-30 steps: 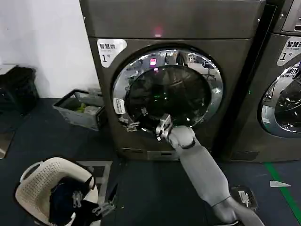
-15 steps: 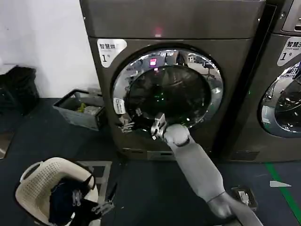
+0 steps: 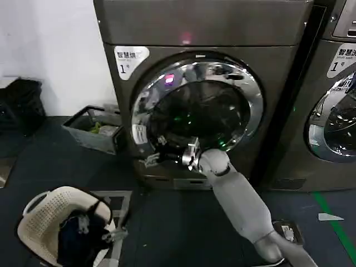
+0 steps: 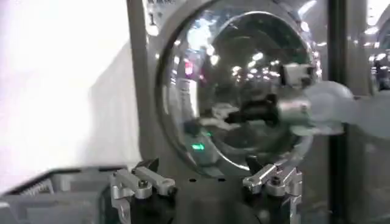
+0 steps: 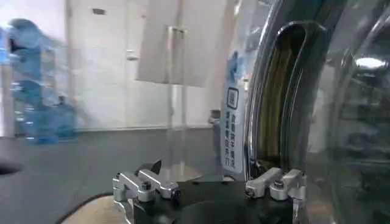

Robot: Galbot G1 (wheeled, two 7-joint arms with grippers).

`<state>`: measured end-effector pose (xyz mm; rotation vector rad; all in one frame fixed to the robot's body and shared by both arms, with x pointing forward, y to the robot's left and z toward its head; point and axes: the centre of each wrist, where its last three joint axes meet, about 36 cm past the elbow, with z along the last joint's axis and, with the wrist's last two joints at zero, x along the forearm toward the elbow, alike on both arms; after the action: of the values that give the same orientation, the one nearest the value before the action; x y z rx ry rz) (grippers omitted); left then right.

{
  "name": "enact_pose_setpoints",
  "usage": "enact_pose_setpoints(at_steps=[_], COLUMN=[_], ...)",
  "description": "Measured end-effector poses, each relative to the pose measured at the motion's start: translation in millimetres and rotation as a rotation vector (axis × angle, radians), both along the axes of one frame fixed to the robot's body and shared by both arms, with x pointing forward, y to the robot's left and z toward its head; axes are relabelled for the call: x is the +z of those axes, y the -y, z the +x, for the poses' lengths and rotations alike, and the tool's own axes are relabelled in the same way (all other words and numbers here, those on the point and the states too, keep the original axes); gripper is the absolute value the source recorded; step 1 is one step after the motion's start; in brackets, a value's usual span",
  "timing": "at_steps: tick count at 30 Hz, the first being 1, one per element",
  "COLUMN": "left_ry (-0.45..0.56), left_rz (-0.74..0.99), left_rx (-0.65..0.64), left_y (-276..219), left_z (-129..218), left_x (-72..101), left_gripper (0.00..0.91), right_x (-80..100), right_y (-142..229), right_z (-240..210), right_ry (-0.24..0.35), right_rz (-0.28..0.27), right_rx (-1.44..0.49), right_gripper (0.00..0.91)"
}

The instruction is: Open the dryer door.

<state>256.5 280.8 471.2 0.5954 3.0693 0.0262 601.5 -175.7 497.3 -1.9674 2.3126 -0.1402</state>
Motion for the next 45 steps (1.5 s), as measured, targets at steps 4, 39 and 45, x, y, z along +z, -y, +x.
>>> enact_pose_setpoints(at_steps=[4, 39, 45], left_ry=[0.004, 0.033, 0.032], left_rz=[-0.020, -0.214, -0.217], left_rx=[-0.022, -0.328, -0.348], left_y=[-4, -41, -52], left_z=[10, 96, 119], left_x=[1.7, 6.9, 5.8], left_gripper=[0.907, 0.907, 0.907], right_x=[0.9, -4.7, -10.7], right_y=[16, 111, 123], right_z=[-6, -47, -57], right_ry=[-0.009, -0.036, -0.039], right_rz=[0.004, -0.033, -0.008], right_rx=[0.051, 0.337, 0.324], right_gripper=[0.907, 0.907, 0.907])
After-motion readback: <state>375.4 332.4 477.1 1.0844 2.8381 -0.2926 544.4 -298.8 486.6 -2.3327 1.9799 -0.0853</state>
